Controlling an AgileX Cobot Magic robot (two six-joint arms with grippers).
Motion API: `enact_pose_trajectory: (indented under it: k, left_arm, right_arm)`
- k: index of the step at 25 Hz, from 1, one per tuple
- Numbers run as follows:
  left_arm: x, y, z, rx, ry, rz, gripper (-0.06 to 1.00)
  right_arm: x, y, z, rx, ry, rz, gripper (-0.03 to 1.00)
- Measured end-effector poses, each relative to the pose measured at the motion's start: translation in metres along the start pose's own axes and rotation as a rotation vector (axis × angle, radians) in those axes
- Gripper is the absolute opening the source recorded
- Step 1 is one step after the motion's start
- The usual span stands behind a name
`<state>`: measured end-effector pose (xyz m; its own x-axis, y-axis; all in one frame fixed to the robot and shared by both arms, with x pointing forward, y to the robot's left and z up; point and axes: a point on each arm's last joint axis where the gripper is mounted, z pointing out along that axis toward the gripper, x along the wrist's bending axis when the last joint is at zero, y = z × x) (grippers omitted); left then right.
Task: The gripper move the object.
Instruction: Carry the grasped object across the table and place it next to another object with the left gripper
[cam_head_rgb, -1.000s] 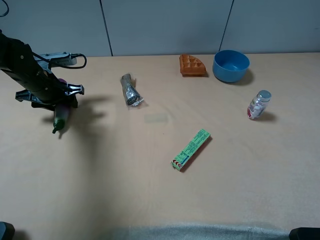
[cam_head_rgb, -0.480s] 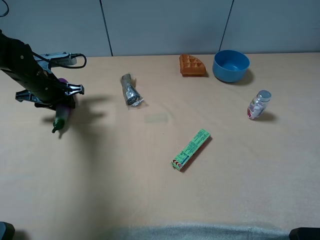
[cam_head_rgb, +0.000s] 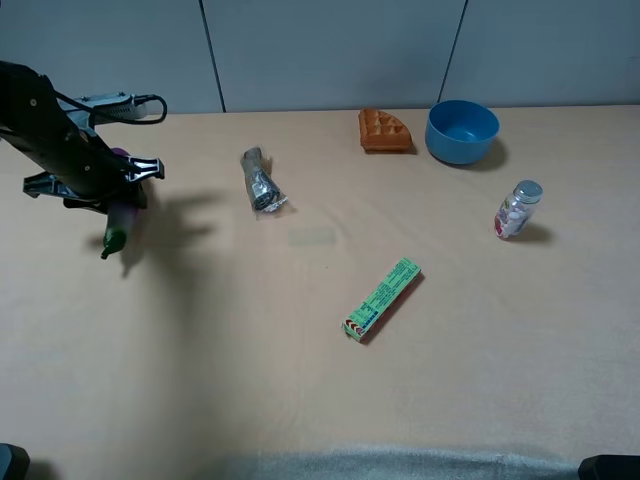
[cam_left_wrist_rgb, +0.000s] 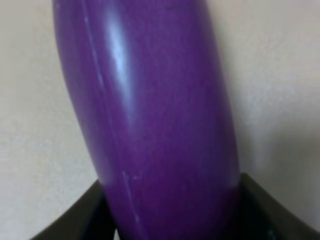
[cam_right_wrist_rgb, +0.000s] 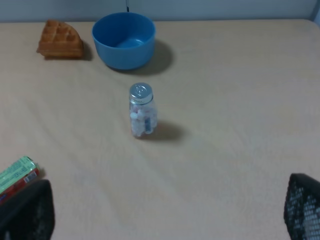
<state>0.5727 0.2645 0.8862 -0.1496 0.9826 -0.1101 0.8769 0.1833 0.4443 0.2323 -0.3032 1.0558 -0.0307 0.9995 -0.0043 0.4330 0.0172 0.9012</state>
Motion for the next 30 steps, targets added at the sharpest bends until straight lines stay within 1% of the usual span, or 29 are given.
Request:
enact_pose_trajectory:
  k: [6,11,20,25,30]
  left_arm:
    - [0.000,0.003,-0.017,0.008,0.011,-0.006,0.49]
    - [-0.001,0.008,-0.040,-0.014,0.005,-0.028,0.49]
    - [0.000,0.011,-0.075,-0.018,0.007,-0.052,0.49]
    - [-0.009,0.006,-0.086,0.003,0.002,-0.026,0.49]
    - [-0.025,-0.001,-0.087,0.022,-0.018,0.028,0.49]
  right_arm:
    - [0.000,0.000,0.000,-0.001,0.000,0.000,0.69]
    - [0.000,0.000,0.000,-0.001,0.000,0.000,0.69]
    - [0.000,0.000,0.000,-0.001,0.000,0.000,0.69]
    - [0.000,0.000,0.000,-0.001,0.000,0.000,0.69]
    - [0.000,0.000,0.000,-0.001,0.000,0.000,0.69]
